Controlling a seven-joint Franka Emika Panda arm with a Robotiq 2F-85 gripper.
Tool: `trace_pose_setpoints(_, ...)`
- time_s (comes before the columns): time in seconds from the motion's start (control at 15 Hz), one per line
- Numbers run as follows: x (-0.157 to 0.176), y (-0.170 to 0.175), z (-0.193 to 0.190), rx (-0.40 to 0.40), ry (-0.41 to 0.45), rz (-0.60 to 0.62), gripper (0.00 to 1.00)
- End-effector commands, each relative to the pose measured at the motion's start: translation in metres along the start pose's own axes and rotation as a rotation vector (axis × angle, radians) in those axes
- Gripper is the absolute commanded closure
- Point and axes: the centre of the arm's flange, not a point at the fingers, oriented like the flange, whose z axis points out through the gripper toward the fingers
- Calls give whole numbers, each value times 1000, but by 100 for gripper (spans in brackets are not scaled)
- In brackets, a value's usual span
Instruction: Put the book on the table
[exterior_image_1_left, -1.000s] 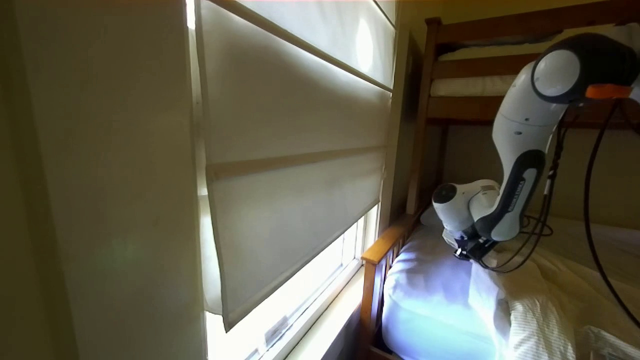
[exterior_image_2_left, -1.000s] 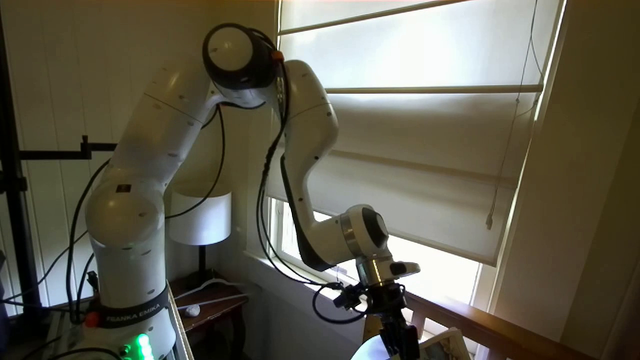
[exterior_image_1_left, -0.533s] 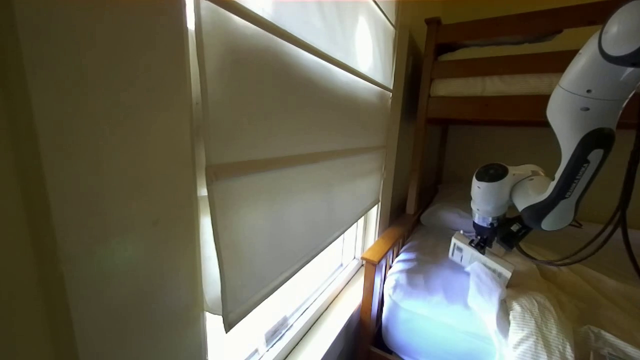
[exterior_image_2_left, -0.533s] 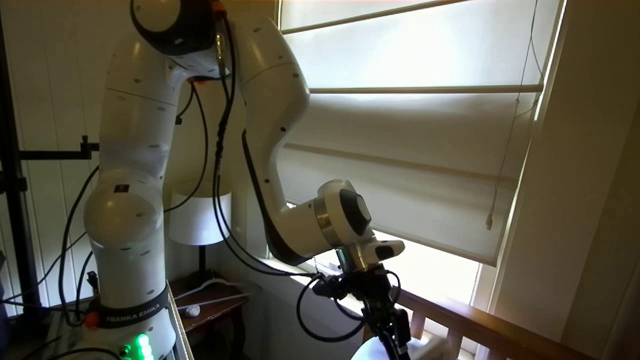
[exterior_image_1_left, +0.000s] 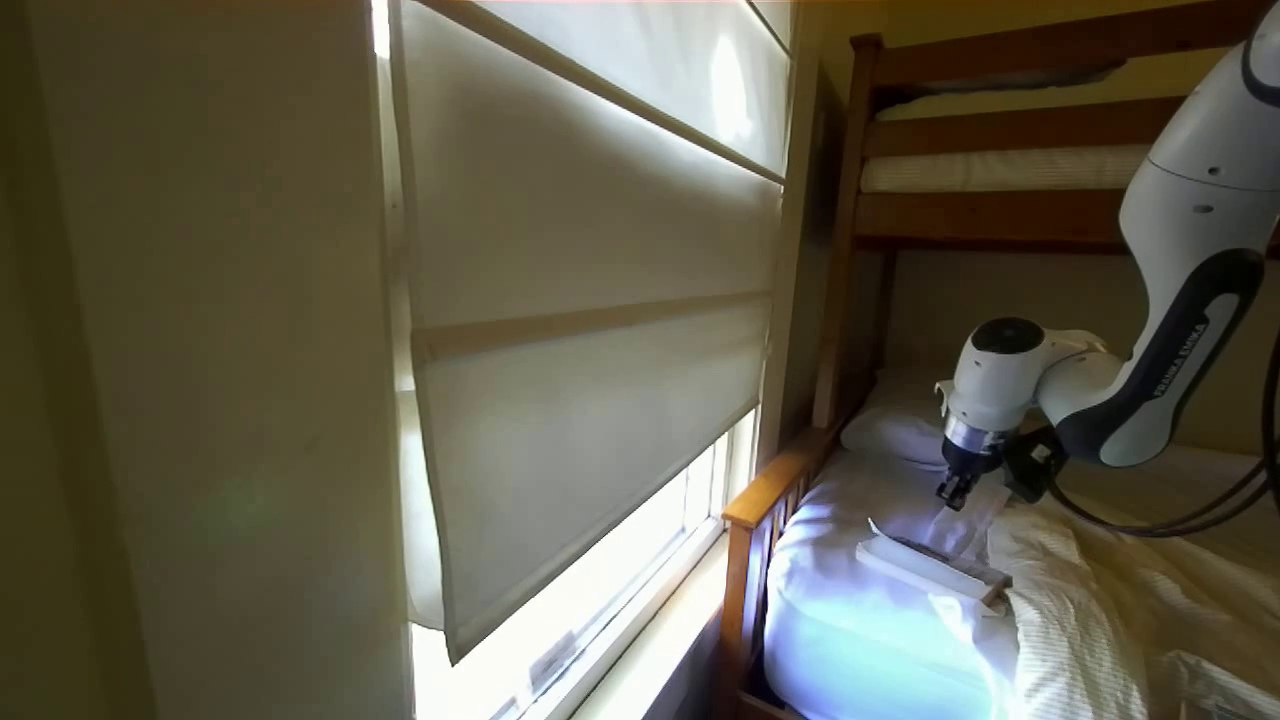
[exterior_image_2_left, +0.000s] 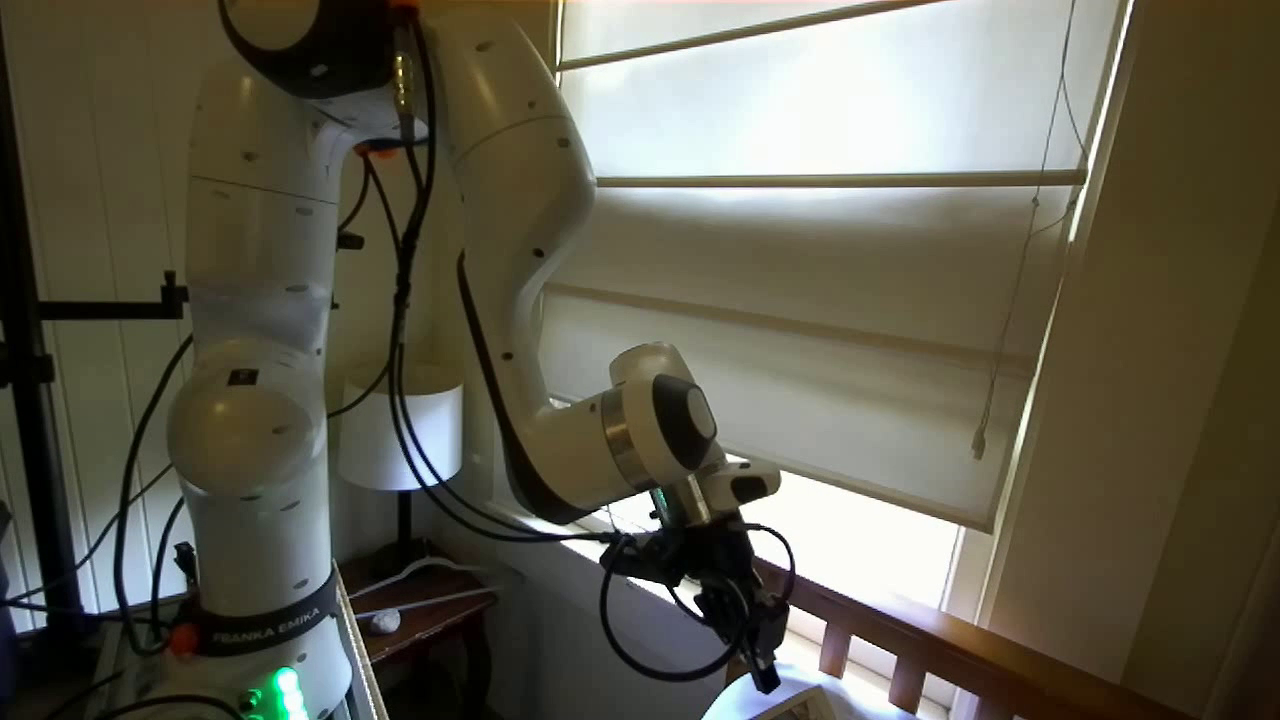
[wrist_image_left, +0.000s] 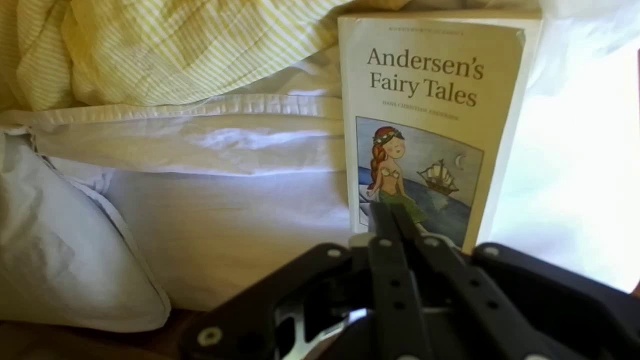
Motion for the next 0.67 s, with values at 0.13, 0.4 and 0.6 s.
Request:
trace_pose_setpoints(0.13, 10, -14, 12, 2, -45, -185, 50)
trace_pose_setpoints(0.4, 32, -51, 41, -48, -121, -229, 22)
trace_pose_setpoints(0.6, 55, -79, 62, -150, -192, -192, 2)
